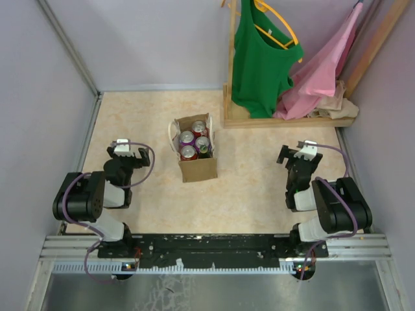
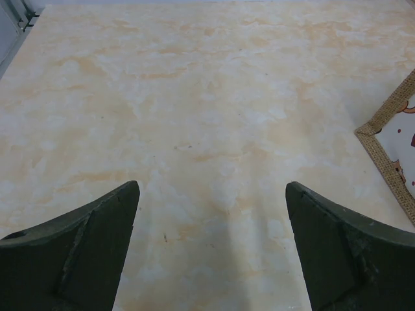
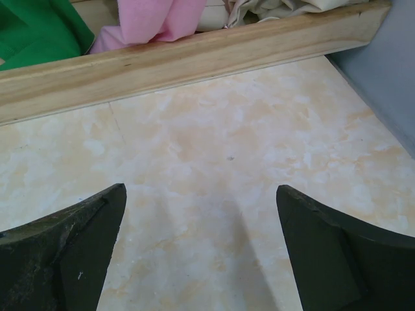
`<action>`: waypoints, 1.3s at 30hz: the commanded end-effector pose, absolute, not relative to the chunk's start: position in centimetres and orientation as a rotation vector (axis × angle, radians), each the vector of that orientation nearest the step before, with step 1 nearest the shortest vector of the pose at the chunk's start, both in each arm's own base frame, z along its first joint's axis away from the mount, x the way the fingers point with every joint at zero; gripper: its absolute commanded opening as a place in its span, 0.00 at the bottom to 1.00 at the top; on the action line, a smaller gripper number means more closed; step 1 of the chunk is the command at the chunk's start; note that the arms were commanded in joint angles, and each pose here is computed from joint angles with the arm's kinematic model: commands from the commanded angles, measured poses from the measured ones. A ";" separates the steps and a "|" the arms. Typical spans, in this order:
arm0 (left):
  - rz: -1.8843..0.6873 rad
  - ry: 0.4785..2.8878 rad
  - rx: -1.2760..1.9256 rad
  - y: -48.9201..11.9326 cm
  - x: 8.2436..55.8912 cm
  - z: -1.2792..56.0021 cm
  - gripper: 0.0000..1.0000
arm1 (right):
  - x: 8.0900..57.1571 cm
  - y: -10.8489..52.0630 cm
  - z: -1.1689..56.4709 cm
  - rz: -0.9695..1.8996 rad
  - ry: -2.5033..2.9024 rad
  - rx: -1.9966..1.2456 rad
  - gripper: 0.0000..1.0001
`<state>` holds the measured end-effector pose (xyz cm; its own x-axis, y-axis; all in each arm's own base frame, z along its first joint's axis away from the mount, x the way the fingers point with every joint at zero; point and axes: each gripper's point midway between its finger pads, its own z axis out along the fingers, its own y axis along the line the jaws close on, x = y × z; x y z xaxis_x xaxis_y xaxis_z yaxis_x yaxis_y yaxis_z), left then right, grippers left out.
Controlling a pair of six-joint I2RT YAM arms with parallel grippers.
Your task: Take the beverage out of the canvas bag
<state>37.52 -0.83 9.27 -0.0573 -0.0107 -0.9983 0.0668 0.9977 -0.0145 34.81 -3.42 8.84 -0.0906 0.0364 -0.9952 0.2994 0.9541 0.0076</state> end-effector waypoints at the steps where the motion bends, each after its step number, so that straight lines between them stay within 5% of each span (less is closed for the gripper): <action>1: -0.070 1.614 0.060 -1.0 37.8 9.6 1.00 | 35.6 -3.5 10.8 -0.212 1.583 0.273 0.99; 27: -0.070 1.615 0.059 -1.0 37.8 9.6 1.00 | 35.5 -3.5 11.0 -0.211 1.577 0.274 0.99; 39: -0.069 1.614 0.057 -1.0 37.8 9.6 1.00 | 37.9 -2.5 16.2 -0.159 1.663 0.308 0.99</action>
